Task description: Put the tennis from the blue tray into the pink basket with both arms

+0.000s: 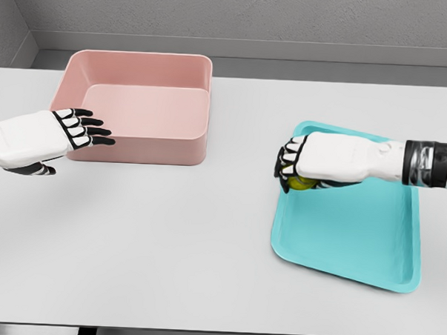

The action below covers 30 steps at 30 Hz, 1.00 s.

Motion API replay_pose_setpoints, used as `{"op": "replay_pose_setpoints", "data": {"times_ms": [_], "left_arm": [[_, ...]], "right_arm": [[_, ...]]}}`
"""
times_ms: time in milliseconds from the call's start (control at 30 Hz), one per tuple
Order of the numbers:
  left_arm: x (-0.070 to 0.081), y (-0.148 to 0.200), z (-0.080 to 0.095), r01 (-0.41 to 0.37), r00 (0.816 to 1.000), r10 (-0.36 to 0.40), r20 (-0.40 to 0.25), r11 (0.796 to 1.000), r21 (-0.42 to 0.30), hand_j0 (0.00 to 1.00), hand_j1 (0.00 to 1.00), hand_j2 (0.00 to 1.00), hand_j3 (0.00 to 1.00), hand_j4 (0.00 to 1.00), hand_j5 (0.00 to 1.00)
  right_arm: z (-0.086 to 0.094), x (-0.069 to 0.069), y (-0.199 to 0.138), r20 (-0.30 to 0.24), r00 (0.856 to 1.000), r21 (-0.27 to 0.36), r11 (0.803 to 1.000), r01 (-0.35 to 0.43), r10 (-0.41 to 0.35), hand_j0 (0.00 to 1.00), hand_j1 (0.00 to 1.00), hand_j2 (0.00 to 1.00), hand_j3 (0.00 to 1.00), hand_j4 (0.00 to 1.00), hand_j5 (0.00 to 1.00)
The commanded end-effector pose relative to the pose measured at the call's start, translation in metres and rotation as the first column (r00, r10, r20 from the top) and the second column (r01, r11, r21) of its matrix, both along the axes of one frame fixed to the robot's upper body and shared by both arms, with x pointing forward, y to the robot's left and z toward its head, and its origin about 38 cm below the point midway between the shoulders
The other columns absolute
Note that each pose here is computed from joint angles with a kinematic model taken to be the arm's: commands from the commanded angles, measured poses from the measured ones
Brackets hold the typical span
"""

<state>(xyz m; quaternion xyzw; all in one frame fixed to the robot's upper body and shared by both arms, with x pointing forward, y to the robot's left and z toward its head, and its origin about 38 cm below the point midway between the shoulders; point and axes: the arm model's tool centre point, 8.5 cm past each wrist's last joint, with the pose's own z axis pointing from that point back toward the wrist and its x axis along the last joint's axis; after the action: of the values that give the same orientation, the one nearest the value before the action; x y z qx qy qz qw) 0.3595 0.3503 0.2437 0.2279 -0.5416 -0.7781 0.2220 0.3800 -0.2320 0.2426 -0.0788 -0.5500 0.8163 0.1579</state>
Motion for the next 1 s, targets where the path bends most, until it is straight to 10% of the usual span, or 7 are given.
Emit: {"op": "replay_pose_setpoints", "data": {"times_ms": [0,500,967], "left_arm": [[0.0,0.0,0.001,-0.001,1.0,0.001,-0.001,1.0,-0.005,1.0,1.0,1.0,1.0,1.0,1.0],[0.0,-0.002,-0.001,0.002,1.0,-0.002,-0.001,1.0,-0.006,1.0,1.0,1.0,1.0,1.0,1.0],[0.0,-0.002,0.0,0.002,1.0,-0.002,-0.002,1.0,-0.008,1.0,1.0,1.0,1.0,1.0,1.0]], "right_arm": [[-0.007,-0.004,0.021,-0.016,0.999,0.032,0.999,-0.043,0.044,0.45,0.45,0.45,0.45,0.45,0.45],[-0.031,-0.021,0.136,-0.036,0.962,0.1,0.959,-0.266,0.271,0.42,0.42,0.42,0.42,0.42,0.42],[-0.07,0.006,0.164,-0.116,0.967,0.052,0.974,-0.221,0.226,0.42,0.42,0.42,0.42,0.42,0.42]]}}
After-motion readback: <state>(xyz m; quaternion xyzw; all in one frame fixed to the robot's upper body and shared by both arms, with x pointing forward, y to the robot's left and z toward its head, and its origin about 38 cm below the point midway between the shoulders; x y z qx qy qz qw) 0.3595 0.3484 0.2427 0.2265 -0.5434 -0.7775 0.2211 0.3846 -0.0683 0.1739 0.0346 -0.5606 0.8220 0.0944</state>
